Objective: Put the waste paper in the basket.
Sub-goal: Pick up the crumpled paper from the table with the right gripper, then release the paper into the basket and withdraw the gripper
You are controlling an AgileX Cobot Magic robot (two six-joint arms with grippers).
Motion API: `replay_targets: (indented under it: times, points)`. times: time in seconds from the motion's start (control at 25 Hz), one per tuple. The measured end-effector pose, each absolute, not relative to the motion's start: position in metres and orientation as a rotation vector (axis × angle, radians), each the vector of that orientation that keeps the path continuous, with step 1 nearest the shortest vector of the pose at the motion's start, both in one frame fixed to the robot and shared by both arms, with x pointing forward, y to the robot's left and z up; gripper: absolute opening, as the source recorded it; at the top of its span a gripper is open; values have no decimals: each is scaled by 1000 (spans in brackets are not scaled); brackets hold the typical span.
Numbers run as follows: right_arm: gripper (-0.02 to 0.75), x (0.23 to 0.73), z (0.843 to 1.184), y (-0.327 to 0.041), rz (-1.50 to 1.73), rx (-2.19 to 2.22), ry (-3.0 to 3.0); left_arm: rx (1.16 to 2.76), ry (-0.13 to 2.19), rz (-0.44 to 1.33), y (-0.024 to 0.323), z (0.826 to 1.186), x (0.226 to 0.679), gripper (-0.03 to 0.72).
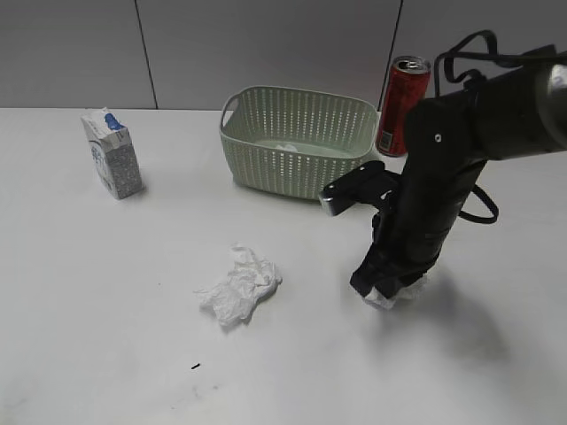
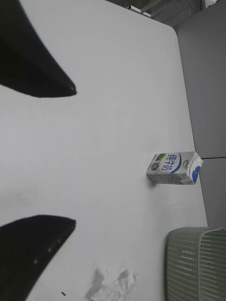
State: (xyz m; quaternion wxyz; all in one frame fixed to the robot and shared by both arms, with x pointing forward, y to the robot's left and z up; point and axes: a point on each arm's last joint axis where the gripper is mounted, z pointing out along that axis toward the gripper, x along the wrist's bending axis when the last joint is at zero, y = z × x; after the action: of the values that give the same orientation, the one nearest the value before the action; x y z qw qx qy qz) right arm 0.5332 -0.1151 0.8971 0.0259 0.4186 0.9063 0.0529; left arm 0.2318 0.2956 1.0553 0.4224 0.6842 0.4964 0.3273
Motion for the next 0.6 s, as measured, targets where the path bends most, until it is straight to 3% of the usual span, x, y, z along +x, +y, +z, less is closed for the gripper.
replay_targets:
  times: [0.44,0.6]
  points:
    - [-5,572,1048,-91,806,1092,2422,1712,1243,819,296,1055,232,535]
    - [-5,598,1073,-75,1035,1045,2218,1712,1243,820,296,1055,232,535]
